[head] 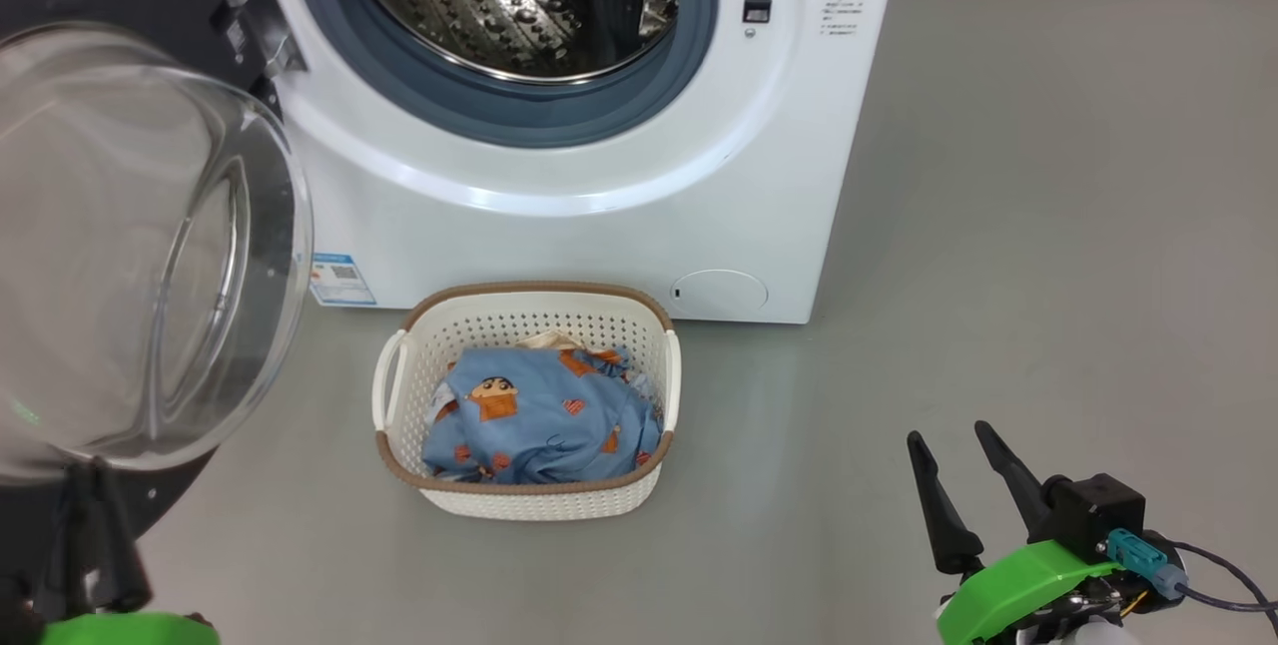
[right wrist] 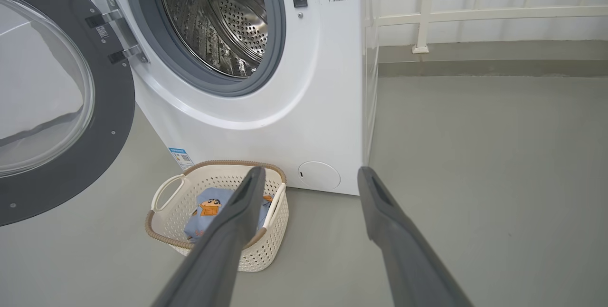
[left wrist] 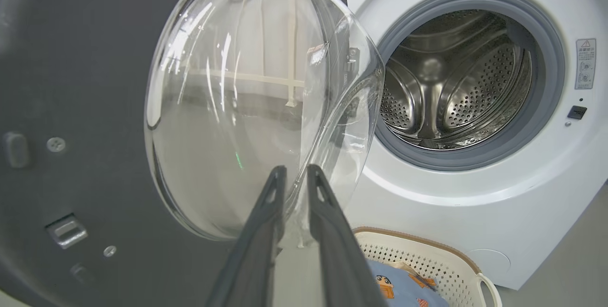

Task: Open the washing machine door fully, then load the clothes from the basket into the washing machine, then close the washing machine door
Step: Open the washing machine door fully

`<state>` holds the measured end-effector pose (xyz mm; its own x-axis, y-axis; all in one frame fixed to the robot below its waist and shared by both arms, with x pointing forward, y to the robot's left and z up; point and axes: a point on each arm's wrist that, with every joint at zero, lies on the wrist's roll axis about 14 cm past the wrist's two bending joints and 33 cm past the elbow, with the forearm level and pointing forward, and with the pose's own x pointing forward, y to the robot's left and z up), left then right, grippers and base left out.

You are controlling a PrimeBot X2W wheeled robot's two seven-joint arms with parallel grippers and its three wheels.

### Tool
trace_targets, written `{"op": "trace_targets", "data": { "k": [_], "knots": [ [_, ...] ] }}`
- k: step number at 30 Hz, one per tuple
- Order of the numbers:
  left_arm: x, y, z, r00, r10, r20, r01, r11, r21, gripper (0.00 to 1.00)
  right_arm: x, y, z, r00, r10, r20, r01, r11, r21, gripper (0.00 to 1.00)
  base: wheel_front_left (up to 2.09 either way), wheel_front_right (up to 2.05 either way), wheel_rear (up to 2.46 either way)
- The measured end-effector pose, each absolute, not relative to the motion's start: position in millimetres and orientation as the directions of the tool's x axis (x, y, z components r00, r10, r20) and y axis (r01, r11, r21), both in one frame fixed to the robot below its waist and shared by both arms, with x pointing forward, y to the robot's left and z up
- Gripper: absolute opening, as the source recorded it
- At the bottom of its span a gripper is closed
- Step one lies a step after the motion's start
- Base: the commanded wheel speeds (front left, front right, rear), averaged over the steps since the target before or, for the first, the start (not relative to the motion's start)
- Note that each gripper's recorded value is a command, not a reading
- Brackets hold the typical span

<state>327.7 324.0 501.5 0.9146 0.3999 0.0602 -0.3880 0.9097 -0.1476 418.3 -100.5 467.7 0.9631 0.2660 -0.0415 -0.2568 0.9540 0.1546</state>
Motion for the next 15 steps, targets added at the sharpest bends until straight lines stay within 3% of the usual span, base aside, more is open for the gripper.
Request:
{"op": "trace_targets", "data": {
  "k": [1, 15],
  "knots": [
    [329, 320, 502, 0.920, 0.387, 0.062, -0.375, 0.915, -0.147, 1.00, 418, -101, 469, 0.964, 0.264, -0.037, -0.255, 0.955, 0.154, 1.00, 0.00, 0.00, 0.00],
    [342, 258, 498, 0.976, 0.211, 0.057, -0.201, 0.968, -0.150, 1.00, 411, -126, 491, 0.979, 0.201, 0.027, -0.203, 0.969, 0.142, 1.00, 0.00, 0.00, 0.00]
  ]
}}
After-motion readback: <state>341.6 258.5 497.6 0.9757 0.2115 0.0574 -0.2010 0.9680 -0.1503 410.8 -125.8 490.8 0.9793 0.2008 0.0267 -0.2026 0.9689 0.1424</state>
